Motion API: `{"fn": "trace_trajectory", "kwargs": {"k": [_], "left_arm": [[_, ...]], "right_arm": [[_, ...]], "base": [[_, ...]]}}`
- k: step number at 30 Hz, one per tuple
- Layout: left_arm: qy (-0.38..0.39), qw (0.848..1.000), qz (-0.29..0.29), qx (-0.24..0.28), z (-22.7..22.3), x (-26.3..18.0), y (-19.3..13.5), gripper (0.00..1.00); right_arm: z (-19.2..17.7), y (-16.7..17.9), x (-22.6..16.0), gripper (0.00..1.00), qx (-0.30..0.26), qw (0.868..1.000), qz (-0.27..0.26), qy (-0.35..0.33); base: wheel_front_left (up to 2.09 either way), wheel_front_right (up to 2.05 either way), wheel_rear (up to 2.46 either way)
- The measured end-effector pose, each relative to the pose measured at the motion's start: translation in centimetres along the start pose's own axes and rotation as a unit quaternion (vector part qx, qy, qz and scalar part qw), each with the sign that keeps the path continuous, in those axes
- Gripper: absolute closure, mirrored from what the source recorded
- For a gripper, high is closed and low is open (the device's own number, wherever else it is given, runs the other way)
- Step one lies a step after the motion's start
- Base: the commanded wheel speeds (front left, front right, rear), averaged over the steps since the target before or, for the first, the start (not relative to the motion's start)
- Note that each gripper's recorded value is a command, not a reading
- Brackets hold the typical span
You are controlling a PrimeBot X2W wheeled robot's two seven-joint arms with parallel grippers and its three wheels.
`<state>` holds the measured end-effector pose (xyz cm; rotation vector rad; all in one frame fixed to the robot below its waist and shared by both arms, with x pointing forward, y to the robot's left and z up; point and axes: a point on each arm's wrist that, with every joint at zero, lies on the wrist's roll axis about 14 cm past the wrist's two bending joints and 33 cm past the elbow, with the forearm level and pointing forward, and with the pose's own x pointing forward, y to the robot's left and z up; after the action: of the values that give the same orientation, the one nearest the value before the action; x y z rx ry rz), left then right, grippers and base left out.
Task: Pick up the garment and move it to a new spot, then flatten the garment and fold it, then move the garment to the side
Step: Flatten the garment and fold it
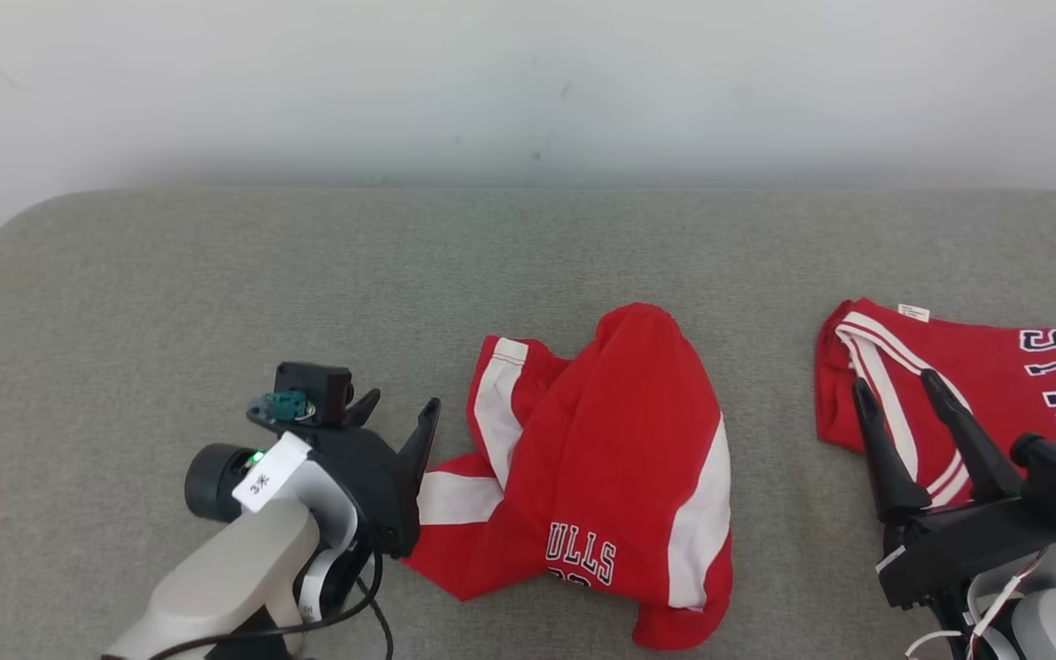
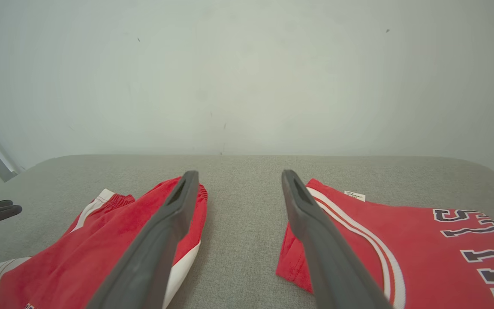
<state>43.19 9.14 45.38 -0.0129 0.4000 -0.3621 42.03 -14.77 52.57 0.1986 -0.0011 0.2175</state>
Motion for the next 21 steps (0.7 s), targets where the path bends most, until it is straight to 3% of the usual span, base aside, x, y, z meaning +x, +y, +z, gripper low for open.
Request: {"fn": "trace_trajectory", "kwargs": {"k": [14,21], "left_arm": [[0.035,0.997,-0.061,0.027,1.1,4.0,-3.0,0.00],[0.077,0.994,-0.058,0.040,-0.3,6.0,-2.3,0.00]], "right_arm": [[0.2,-3.0,-1.5,0.00,-0.002,0.999,-0.045,0.001],[0.4,-4.6,-1.9,0.00,-0.005,0.998,-0.068,-0.003]], "base": [[0.00,0.00,0.00],[0.00,0.00,0.00]]}}
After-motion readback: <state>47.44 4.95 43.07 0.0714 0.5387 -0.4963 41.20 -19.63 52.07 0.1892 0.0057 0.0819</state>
